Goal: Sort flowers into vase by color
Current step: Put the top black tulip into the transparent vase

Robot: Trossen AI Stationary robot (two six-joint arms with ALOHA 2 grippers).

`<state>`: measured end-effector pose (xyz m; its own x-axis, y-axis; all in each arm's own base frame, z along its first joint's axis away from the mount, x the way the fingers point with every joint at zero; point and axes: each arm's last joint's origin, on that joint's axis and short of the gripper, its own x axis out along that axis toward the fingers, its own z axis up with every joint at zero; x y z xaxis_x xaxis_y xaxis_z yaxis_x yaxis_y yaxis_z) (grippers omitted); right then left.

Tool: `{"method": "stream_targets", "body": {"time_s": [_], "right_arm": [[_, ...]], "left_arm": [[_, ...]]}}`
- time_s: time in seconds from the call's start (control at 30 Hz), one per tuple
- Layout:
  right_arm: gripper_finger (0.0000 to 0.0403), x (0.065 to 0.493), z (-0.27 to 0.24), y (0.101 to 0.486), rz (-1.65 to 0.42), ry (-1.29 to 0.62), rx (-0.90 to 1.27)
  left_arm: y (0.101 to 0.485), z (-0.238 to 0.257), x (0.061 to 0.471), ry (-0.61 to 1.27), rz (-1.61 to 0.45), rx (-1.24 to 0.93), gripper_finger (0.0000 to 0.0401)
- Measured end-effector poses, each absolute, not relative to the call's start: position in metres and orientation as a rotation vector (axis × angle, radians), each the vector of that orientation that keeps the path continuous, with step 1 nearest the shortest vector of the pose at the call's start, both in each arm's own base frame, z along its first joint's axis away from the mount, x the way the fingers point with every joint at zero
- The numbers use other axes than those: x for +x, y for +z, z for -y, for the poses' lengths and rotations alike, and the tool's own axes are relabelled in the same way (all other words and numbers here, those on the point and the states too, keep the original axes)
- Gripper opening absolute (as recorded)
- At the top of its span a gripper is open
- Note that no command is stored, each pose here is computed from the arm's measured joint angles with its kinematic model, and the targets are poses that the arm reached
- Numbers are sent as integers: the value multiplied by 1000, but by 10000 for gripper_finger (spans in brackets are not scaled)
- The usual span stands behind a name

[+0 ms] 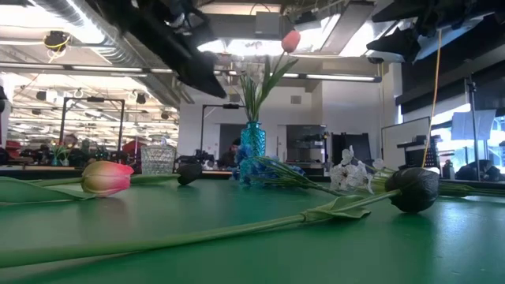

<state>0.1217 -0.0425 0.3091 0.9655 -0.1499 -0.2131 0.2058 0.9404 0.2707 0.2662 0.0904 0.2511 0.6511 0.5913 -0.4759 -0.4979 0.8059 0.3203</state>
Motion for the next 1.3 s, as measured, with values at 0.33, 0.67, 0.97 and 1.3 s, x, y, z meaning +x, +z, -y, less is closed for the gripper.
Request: {"method": "stream_targets", "body": {"time_s": [0.33,0.67,0.97,1.3], "right_arm": [[317,132,48,290,-373,-232,354],[317,140,51,287,-384,-231,358],[317,140,51,287,-386,-228,350],[317,140,51,286,-394,-227,342]], "left_arm": [[259,-30,220,496,-822,33,235],[207,-7,204,687,-1339,-207,222],[177,-19,227,615,-1442,-176,205],[165,-44,231,527,-1454,-297,188]]}}
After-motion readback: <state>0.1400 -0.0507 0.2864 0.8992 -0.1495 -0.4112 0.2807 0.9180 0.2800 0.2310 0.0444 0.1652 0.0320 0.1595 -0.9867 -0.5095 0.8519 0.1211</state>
